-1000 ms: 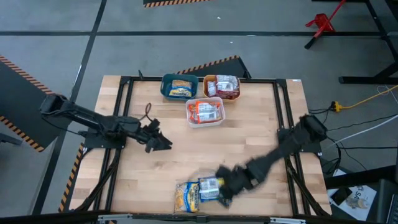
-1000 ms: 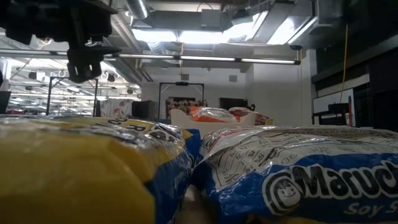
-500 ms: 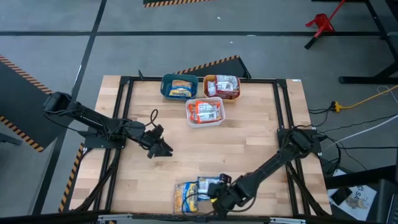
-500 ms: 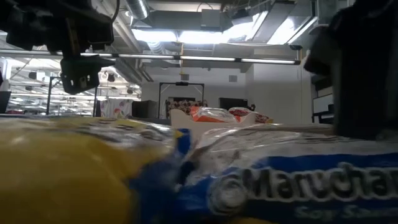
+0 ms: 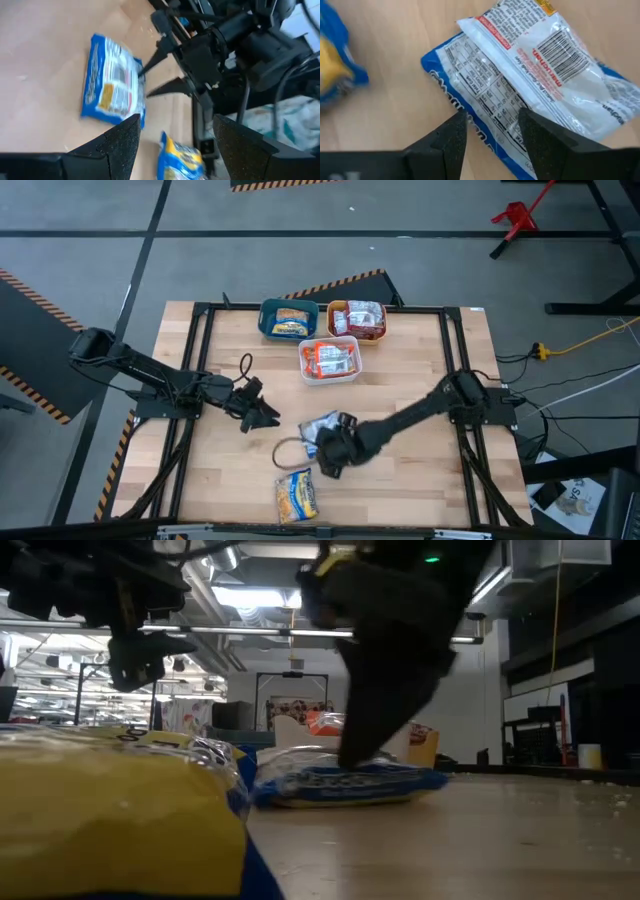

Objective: Sort Maruchan noodles
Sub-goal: Put the right blue noodle pack into the blue bin

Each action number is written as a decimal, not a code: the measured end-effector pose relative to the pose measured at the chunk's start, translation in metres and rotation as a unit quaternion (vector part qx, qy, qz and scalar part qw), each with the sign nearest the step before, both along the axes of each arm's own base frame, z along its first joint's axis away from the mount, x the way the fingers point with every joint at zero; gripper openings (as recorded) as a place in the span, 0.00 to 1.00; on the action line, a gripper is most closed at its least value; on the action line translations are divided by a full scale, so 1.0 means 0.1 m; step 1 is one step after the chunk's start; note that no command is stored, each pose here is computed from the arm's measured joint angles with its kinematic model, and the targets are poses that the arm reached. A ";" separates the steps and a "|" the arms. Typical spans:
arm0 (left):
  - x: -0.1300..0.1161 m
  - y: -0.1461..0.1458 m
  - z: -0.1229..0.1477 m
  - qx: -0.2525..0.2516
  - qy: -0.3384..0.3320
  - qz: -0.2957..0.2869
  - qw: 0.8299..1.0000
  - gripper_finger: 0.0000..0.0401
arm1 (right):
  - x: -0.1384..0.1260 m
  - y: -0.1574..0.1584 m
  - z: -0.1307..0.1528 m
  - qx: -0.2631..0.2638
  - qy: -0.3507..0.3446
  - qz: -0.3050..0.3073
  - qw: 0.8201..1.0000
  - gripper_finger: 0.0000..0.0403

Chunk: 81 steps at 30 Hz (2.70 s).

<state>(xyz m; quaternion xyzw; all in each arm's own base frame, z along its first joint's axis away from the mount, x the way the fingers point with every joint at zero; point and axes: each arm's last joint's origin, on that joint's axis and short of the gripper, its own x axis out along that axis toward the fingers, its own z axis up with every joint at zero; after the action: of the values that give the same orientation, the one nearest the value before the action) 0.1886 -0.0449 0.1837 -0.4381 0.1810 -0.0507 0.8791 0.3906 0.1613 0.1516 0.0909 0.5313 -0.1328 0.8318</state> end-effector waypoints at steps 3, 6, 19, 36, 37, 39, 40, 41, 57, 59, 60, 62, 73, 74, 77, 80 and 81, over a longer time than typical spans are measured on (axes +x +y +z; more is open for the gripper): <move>0.01 0.04 0.00 0.028 -0.007 0.023 0.999 0.61 | 0.04 -0.13 0.17 0.029 -0.021 -0.007 0.999 0.46; 0.04 0.08 0.00 0.034 -0.012 0.026 0.999 0.61 | -0.07 -0.20 0.54 0.041 -0.051 -0.044 0.997 0.46; 0.39 -0.22 -0.27 0.114 0.040 -0.042 0.992 0.61 | -0.49 -0.15 0.70 0.116 -0.042 -0.318 0.940 0.48; 0.81 -0.20 -0.68 0.181 0.135 -0.059 0.972 0.61 | -0.57 -0.23 0.18 0.190 -0.121 -0.439 0.869 0.73; 0.81 -0.19 -0.70 0.181 0.138 -0.058 0.972 0.61 | -0.57 -0.26 0.16 0.185 -0.122 -0.444 0.868 0.73; 0.82 -0.18 -0.73 0.181 0.142 -0.056 0.971 0.61 | -0.59 -0.29 0.12 0.180 -0.120 -0.448 0.867 0.74; 0.83 -0.17 -0.75 0.182 0.146 -0.055 0.971 0.61 | -0.60 -0.30 0.10 0.177 -0.119 -0.449 0.868 0.74; 0.83 -0.16 -0.77 0.182 0.151 -0.054 0.970 0.61 | -0.61 -0.32 0.07 0.175 -0.119 -0.451 0.867 0.74; 0.84 -0.14 -0.86 0.183 0.167 -0.048 0.968 0.61 | -0.53 -0.40 -0.31 0.266 -0.226 -0.454 0.820 0.74; 0.84 -0.13 -0.86 0.182 0.168 -0.046 0.968 0.61 | -0.49 -0.41 -0.37 0.274 -0.235 -0.454 0.815 0.74; 0.84 -0.13 -0.86 0.182 0.169 -0.045 0.968 0.61 | -0.46 -0.42 -0.39 0.279 -0.243 -0.452 0.812 0.74; 0.84 -0.12 -0.86 0.183 0.170 -0.043 0.967 0.61 | -0.40 -0.44 -0.42 0.289 -0.258 -0.439 0.811 0.74; 0.84 -0.12 -0.87 0.181 0.172 -0.043 0.967 0.61 | -0.24 -0.58 -0.47 0.340 -0.260 -0.405 0.808 0.60; 0.84 -0.12 -0.87 0.180 0.172 -0.042 0.968 0.61 | -0.24 -0.58 -0.47 0.341 -0.259 -0.404 0.808 0.55; 0.84 -0.11 -0.85 0.164 0.168 -0.046 0.971 0.61 | -0.23 -0.57 -0.47 0.347 -0.261 -0.400 0.807 0.41; 0.84 -0.09 -0.82 0.146 0.168 -0.052 0.974 0.61 | -0.22 -0.56 -0.45 0.350 -0.270 -0.390 0.808 0.27; 0.83 -0.08 -0.79 0.139 0.167 -0.054 0.975 0.61 | -0.21 -0.56 -0.44 0.351 -0.272 -0.387 0.808 0.24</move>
<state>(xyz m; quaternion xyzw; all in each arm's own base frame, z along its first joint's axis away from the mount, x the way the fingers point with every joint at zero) 0.2717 -0.0529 0.1042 -0.3035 0.3534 0.0017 0.8848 0.3694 0.1054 0.1072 0.6074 0.2141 -0.2183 0.7332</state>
